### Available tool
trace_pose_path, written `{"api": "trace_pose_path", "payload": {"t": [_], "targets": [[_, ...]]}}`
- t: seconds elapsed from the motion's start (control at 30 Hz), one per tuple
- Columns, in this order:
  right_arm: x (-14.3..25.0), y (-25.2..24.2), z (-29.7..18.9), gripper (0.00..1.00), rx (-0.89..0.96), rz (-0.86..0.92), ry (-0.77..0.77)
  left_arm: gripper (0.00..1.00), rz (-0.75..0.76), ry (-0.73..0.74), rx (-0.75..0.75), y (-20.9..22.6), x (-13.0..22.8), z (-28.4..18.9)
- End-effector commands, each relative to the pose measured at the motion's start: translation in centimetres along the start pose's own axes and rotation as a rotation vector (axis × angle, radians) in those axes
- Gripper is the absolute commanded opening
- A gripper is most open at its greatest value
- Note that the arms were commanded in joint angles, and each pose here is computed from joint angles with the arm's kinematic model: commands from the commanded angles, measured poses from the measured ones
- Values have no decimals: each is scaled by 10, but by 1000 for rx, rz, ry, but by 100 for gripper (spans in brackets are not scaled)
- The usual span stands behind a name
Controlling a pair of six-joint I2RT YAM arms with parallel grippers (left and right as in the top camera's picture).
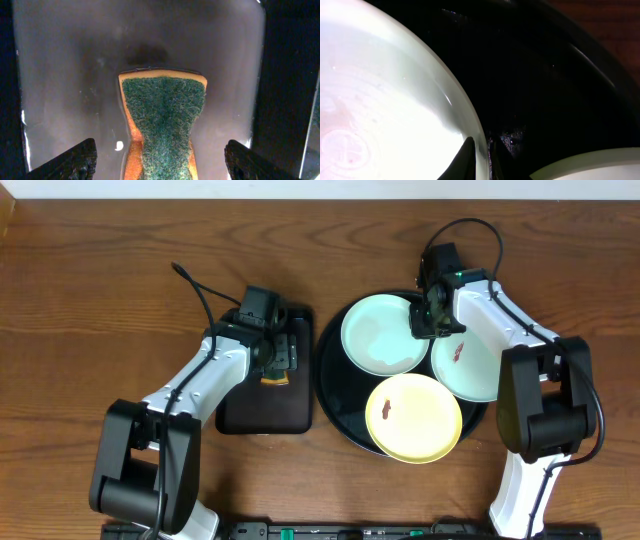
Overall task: Clean dirty plates on tray and stack at the side
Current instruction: 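Lift the pale green plate with the right gripper off the round tray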
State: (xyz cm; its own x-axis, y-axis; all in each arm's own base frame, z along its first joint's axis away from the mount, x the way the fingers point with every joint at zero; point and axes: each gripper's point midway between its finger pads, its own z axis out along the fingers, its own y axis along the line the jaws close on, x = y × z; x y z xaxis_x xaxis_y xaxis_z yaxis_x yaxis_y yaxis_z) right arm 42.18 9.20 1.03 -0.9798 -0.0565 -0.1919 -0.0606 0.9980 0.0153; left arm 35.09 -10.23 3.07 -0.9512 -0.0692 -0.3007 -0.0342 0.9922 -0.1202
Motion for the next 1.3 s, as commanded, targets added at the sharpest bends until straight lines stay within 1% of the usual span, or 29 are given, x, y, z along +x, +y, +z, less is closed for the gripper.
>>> {"api": "trace_pose_path", "payload": {"t": [0.0,0.03,0.07,0.27,0.57,0.77,0.93,1.07,1.27], "targets": [[0,1,1,10,4,-4,-2,83,0,10,-18,4,3,3],[0,1,1,8,4,-4,-2,83,0,10,-18,4,3,3],[0,0,1,1,5,-4,-1,83,0,10,-18,4,3,3],[-6,1,-5,1,2,-27,-19,83,0,10,-18,4,3,3],[-33,6,-68,1,-19,-33,-163,84,0,10,-18,4,3,3],[-32,12,-97,1,-6,-94,-210,84,0,10,-18,4,3,3],[-30,10,-117,1,104,-124,-247,84,0,10,-18,4,3,3],[-28,23,-130,1,173,-173,-287,84,0,10,-18,4,3,3],[-24,40,-159,1,345,-242,-374,84,0,10,-18,4,3,3]]}}
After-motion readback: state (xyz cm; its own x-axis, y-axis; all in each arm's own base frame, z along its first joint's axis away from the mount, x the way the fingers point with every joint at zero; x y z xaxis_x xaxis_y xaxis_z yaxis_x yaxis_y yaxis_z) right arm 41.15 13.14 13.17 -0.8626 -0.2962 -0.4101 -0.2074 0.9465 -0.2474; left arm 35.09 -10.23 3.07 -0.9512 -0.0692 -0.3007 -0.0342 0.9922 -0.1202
